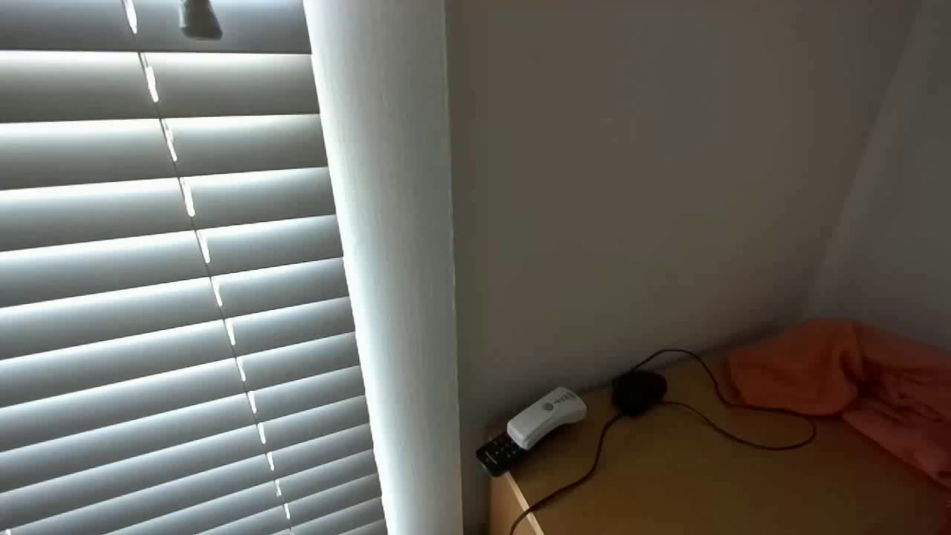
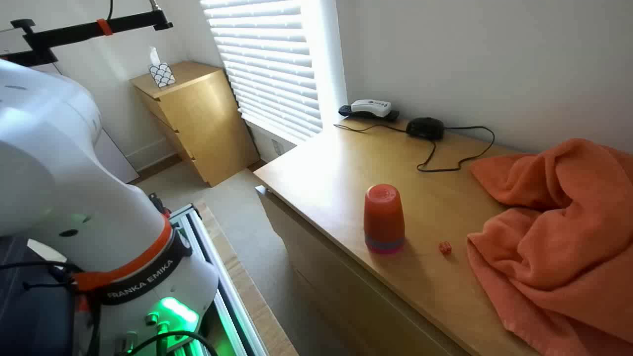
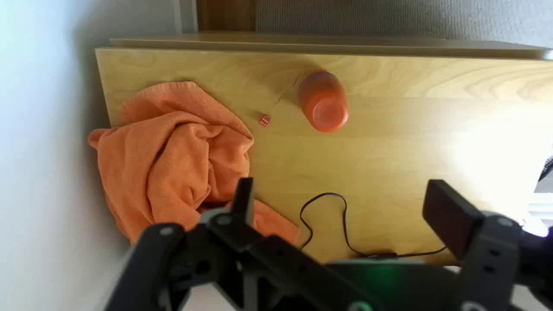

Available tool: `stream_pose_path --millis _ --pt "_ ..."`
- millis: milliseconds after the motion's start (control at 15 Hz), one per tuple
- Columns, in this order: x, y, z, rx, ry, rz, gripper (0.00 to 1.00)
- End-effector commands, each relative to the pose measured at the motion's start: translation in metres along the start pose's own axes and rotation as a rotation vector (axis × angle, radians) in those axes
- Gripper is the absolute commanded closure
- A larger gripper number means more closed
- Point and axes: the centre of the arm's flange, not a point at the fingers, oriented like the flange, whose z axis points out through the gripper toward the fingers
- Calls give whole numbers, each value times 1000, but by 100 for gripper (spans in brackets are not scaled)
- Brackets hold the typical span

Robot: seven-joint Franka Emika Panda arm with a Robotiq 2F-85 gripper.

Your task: Remove the orange cup from the pile of cups and put it on the table upside down

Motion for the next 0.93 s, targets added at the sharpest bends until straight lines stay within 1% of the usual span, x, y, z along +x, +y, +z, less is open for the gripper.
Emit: stream_pose_path --millis 0,333,467,600,733,800,867 --pt "0 0 0 -1 0 -1 0" --pt "0 0 0 -1 1 0 0" --pt "5 -5 22 34 -47 20 0" --pt "5 -13 56 80 -105 46 0" --pt "4 -19 90 108 -171 105 0" --pt "2 -23 107 109 -204 151 0" --pt "1 -25 123 119 -225 183 0"
